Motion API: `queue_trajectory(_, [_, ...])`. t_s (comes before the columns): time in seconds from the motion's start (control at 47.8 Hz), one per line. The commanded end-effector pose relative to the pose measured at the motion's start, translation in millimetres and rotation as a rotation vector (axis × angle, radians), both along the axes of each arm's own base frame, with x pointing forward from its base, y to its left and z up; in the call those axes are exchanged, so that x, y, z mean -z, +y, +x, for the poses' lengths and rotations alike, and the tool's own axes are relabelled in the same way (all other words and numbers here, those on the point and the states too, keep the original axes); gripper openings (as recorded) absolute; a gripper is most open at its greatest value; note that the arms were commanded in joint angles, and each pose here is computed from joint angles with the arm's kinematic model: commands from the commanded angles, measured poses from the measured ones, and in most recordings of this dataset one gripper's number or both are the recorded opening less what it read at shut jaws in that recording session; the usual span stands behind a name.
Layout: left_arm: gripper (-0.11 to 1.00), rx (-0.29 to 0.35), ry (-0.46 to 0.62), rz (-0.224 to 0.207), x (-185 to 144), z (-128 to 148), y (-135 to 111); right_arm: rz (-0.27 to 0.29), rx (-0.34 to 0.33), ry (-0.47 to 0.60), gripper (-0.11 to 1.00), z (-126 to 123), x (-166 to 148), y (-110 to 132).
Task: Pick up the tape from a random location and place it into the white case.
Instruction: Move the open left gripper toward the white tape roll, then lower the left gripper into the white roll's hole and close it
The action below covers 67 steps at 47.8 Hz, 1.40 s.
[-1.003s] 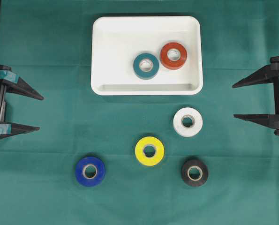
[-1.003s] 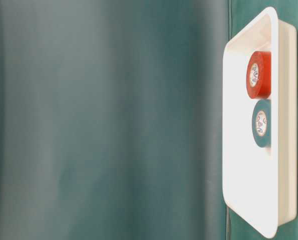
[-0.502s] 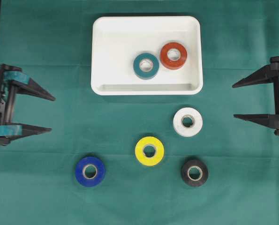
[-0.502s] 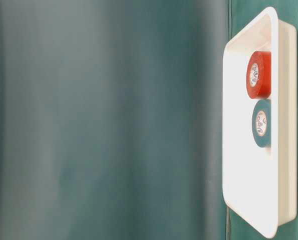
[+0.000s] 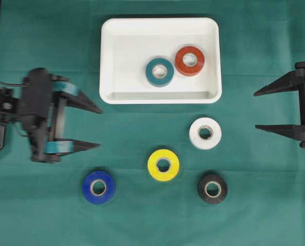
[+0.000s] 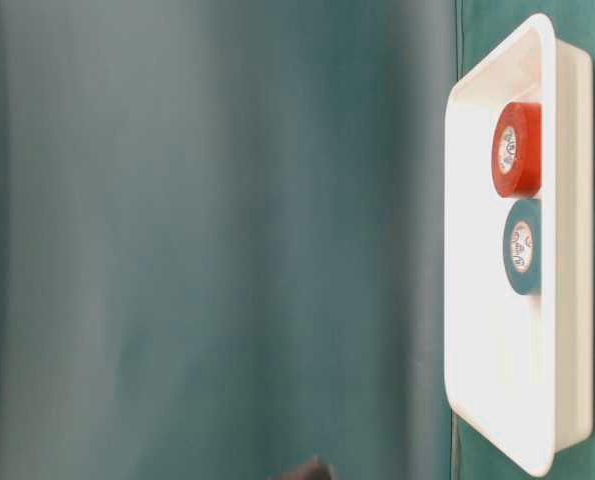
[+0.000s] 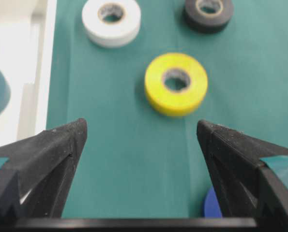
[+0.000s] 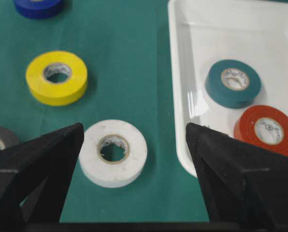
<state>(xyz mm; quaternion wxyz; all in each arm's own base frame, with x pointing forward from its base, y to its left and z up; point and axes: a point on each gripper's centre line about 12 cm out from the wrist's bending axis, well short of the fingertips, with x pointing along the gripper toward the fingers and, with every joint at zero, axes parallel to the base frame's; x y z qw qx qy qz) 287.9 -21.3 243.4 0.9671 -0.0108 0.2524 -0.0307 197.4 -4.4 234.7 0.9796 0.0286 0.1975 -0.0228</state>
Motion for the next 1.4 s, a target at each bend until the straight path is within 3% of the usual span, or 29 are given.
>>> queue_trajectory(0.0, [0.97, 0.006, -0.025, 0.004, -13.0, 24.5, -2.7, -0.003, -0.001, -0.02, 0.85, 3.0, -7.1, -0.2])
queue_trajectory(0.314, [0.97, 0.004, -0.048, -0.001, -30.5, 91.6, -7.9, -0.003, 0.0, -0.015, 0.85, 3.3, -6.3, -0.2])
queue_trajectory(0.794, [0.97, -0.019, -0.07, 0.006, -34.6, 164.3, -1.6, -0.007, -0.001, -0.014, 0.85, 3.2, -6.2, -0.3])
queue_trajectory(1.087, [0.97, -0.042, -0.086, 0.008, -34.8, 192.6, 8.8, -0.007, -0.001, -0.012, 0.85, 3.1, -6.0, -0.4])
queue_trajectory(1.38, [0.97, -0.043, -0.062, 0.007, -32.8, 198.5, 8.7, -0.009, 0.003, -0.012, 0.85, 3.1, -6.0, -1.3])
